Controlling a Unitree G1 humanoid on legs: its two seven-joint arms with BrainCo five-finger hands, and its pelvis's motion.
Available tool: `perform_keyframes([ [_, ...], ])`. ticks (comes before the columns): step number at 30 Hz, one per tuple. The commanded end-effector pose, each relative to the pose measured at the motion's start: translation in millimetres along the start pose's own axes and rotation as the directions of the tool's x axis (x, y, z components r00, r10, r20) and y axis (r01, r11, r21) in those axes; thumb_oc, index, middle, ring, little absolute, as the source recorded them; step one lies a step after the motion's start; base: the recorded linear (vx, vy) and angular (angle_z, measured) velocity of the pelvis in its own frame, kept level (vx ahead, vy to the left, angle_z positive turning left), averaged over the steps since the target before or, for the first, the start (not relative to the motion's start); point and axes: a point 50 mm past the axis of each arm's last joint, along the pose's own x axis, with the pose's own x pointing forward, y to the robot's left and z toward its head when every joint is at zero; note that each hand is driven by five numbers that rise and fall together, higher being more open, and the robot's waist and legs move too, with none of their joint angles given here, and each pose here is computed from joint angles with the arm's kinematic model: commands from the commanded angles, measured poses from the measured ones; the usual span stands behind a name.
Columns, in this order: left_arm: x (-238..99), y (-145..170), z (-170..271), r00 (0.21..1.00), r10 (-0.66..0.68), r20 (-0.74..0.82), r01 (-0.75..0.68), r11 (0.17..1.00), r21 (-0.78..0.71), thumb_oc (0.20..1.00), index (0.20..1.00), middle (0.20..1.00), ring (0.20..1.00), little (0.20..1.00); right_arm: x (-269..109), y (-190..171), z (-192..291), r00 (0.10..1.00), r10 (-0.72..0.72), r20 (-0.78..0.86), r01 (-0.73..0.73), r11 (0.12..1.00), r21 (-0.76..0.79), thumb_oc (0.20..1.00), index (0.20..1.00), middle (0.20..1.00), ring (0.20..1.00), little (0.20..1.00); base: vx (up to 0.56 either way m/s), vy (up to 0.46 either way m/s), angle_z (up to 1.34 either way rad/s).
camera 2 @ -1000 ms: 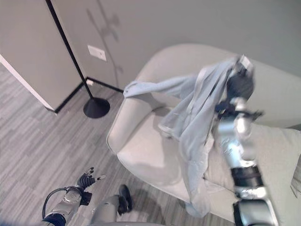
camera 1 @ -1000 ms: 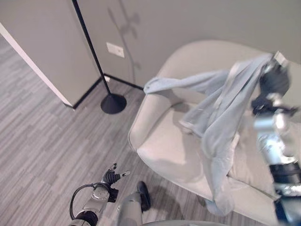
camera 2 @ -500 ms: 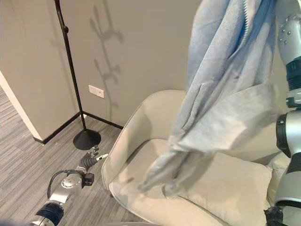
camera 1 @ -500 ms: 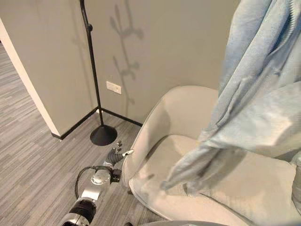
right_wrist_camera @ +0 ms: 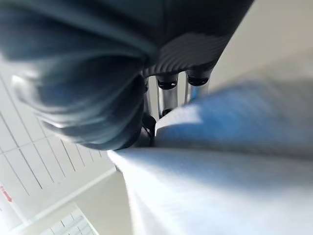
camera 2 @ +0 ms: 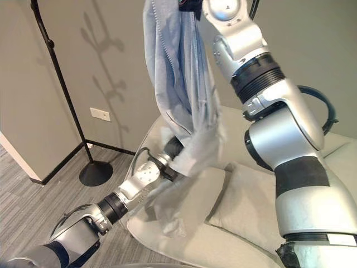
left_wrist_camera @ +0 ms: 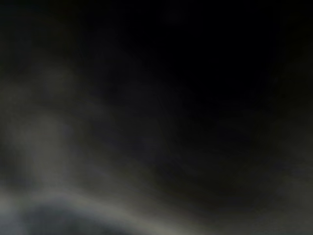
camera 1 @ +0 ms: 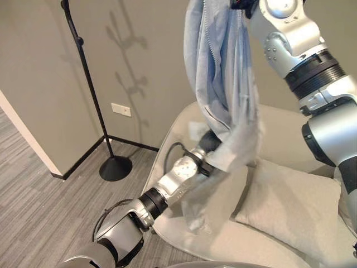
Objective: Hang the clothes on the sofa on the clothes rack.
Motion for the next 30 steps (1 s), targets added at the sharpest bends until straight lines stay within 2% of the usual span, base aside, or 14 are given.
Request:
perform_keyframes([
  [1, 9.1, -2.4, 19.7, 0.993, -0.022, 0.114, 0.030, 0.998, -0.063, 1.000, 1.000, 1.000, 1.000, 1.000, 18.2, 1.5, 66.6, 0.975, -0.036, 0.217, 0.034, 0.999, 0.015, 0.200, 0.200, 0.200, 0.200, 0.200, -0.06, -0.003, -0.13],
  [2, 12.0, -6.6, 16.6, 0.995, -0.040, 0.095, 0.044, 0.998, -0.045, 0.357, 0.357, 0.357, 0.357, 0.357, 17.9, 5.2, 65.2, 0.976, -0.035, 0.214, 0.030, 0.999, 0.025, 0.200, 0.200, 0.200, 0.200, 0.200, -0.06, 0.002, -0.08],
  [3, 14.3, -8.8, 14.2, 0.996, -0.041, 0.082, 0.044, 0.998, -0.037, 0.200, 0.200, 0.200, 0.200, 0.200, 17.7, 9.7, 65.6, 0.975, -0.031, 0.218, 0.024, 0.999, 0.032, 0.200, 0.200, 0.200, 0.200, 0.200, -0.03, 0.006, -0.11],
  [12, 4.1, 24.9, 6.0, 0.990, 0.137, 0.041, -0.133, 0.988, -0.083, 0.200, 0.200, 0.200, 0.200, 0.200, 18.4, 0.4, 70.0, 0.973, -0.031, 0.228, 0.031, 0.999, 0.004, 0.200, 0.200, 0.200, 0.200, 0.200, -0.02, 0.020, -0.04],
  [15, -12.0, 55.9, 18.2, 0.955, 0.277, 0.106, -0.268, 0.959, -0.094, 0.200, 0.200, 0.200, 0.200, 0.200, 16.9, -22.1, 79.1, 0.963, -0.059, 0.264, 0.062, 0.998, -0.003, 0.200, 0.200, 0.200, 0.200, 0.200, -0.01, 0.028, 0.09],
  [18, -50.0, 89.4, 37.4, 0.880, 0.429, 0.206, -0.420, 0.903, -0.088, 0.200, 0.200, 0.200, 0.200, 0.200, -2.4, -34.6, 100.6, 0.918, -0.002, 0.397, 0.017, 0.999, -0.036, 0.200, 0.200, 0.200, 0.200, 0.200, -0.02, 0.050, 0.01],
  [20, -80.7, 112.2, 50.3, 0.803, 0.530, 0.272, -0.538, 0.841, -0.049, 0.200, 0.200, 0.200, 0.200, 0.200, -21.6, -46.1, 107.8, 0.882, 0.037, 0.470, 0.002, 0.997, -0.083, 0.200, 0.200, 0.200, 0.200, 0.200, -0.07, 0.044, -0.07],
  [21, -105.7, 129.4, 61.6, 0.723, 0.605, 0.333, -0.637, 0.771, -0.018, 0.200, 0.200, 0.200, 0.200, 0.200, -39.8, -61.2, 112.0, 0.853, 0.070, 0.517, 0.008, 0.989, -0.146, 0.200, 0.200, 0.200, 0.200, 0.200, -0.09, 0.016, -0.34],
  [23, -119.5, 134.4, 66.6, 0.688, 0.632, 0.357, -0.681, 0.732, 0.017, 0.200, 0.200, 0.200, 0.200, 0.200, -53.7, -69.1, 108.3, 0.848, 0.097, 0.521, 0.002, 0.983, -0.186, 0.200, 0.200, 0.200, 0.200, 0.200, -0.10, 0.016, -0.36],
  [25, -145.4, 144.7, 80.7, 0.605, 0.670, 0.431, -0.766, 0.637, 0.086, 0.200, 0.200, 0.200, 0.200, 0.200, -73.9, -79.2, 101.3, 0.849, 0.150, 0.507, -0.012, 0.965, -0.264, 0.200, 0.200, 0.200, 0.200, 0.200, -0.15, 0.039, -0.04],
  [26, -166.1, 151.1, 94.5, 0.537, 0.680, 0.500, -0.826, 0.544, 0.148, 0.200, 0.200, 0.200, 0.200, 0.200, -87.3, -85.3, 93.4, 0.860, 0.197, 0.471, -0.043, 0.947, -0.318, 0.200, 0.200, 0.200, 0.200, 0.200, -0.12, 0.028, 0.07],
  [27, -167.8, 149.5, 93.8, 0.541, 0.679, 0.495, -0.825, 0.541, 0.160, 0.200, 0.200, 0.200, 0.200, 0.200, -91.1, -87.4, 91.0, 0.864, 0.190, 0.466, -0.040, 0.949, -0.311, 0.200, 0.200, 0.200, 0.200, 0.200, -0.28, 0.006, -0.20],
  [28, -196.3, 155.0, 108.2, 0.450, 0.685, 0.574, -0.891, 0.388, 0.236, 0.200, 0.200, 0.200, 0.200, 0.200, -124.2, -101.2, 68.0, 0.892, 0.217, 0.396, -0.071, 0.934, -0.350, 0.200, 0.200, 0.200, 0.200, 0.200, -0.19, -0.029, -0.30],
  [30, -203.2, 155.7, 111.0, 0.434, 0.683, 0.587, -0.900, 0.344, 0.266, 0.200, 0.200, 0.200, 0.200, 0.200, -138.1, -107.2, 57.6, 0.909, 0.194, 0.368, -0.066, 0.941, -0.331, 0.200, 0.200, 0.200, 0.200, 0.200, -0.25, -0.089, -0.28],
])
